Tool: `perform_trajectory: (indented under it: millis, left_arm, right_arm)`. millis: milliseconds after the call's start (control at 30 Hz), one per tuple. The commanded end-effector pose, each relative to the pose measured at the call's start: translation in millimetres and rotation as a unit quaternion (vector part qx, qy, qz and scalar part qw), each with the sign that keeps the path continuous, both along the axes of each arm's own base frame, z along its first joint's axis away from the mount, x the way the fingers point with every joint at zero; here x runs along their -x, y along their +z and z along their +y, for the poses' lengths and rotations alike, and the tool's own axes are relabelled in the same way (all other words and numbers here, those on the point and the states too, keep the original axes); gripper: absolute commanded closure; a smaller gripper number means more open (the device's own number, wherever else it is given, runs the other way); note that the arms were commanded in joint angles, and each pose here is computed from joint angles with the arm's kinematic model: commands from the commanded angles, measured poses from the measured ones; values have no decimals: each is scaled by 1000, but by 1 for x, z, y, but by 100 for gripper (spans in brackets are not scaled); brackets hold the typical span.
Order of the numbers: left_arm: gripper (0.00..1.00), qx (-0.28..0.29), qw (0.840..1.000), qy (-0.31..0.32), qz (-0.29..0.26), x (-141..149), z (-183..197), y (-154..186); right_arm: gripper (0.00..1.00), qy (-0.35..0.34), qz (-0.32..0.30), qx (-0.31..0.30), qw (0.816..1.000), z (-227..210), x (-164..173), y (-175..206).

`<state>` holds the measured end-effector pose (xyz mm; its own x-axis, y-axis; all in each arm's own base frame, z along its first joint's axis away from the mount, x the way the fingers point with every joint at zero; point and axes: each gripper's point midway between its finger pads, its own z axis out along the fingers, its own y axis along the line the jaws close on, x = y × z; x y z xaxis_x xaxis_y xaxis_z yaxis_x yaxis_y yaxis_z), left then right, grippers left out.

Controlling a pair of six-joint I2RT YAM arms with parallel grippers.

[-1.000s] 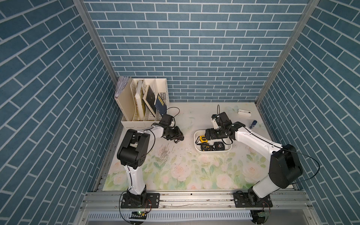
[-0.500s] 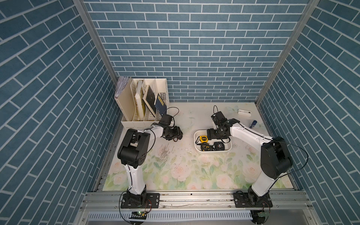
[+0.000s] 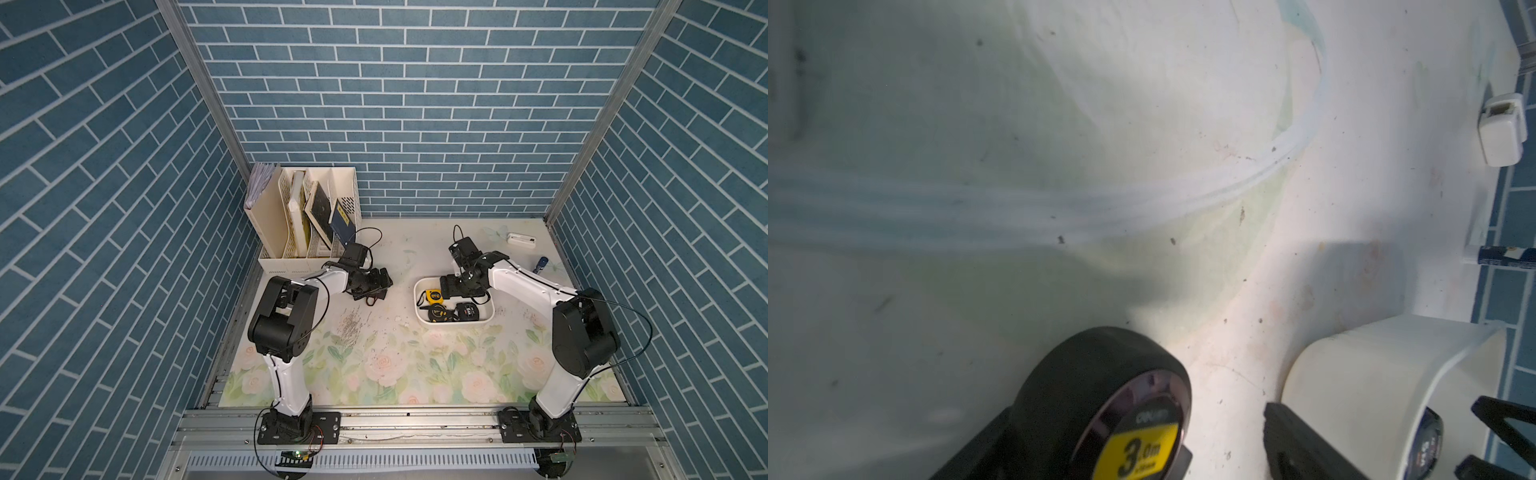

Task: Take the tape measure out of the storage box
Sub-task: Place the tape measure at the center of the board.

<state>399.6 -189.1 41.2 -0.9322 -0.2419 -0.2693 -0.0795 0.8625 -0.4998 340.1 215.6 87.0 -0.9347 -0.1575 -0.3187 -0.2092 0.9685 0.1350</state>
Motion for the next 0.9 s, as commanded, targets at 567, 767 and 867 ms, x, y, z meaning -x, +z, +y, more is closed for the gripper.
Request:
perform_trajectory:
  millis: [567, 767, 867]
  left_arm:
    - [0, -76, 989, 93, -83, 12, 56, 93]
    - [0, -80, 985, 114, -107, 12, 63, 113]
    - [0, -82, 983, 119, -110, 13, 66, 116]
  right_arm:
    - [19, 12, 3, -19, 1000, 48, -15, -26]
    - [20, 8, -3, -12, 1000, 54, -15, -33]
    - [20, 7, -9, -3, 1000, 56, -16, -37]
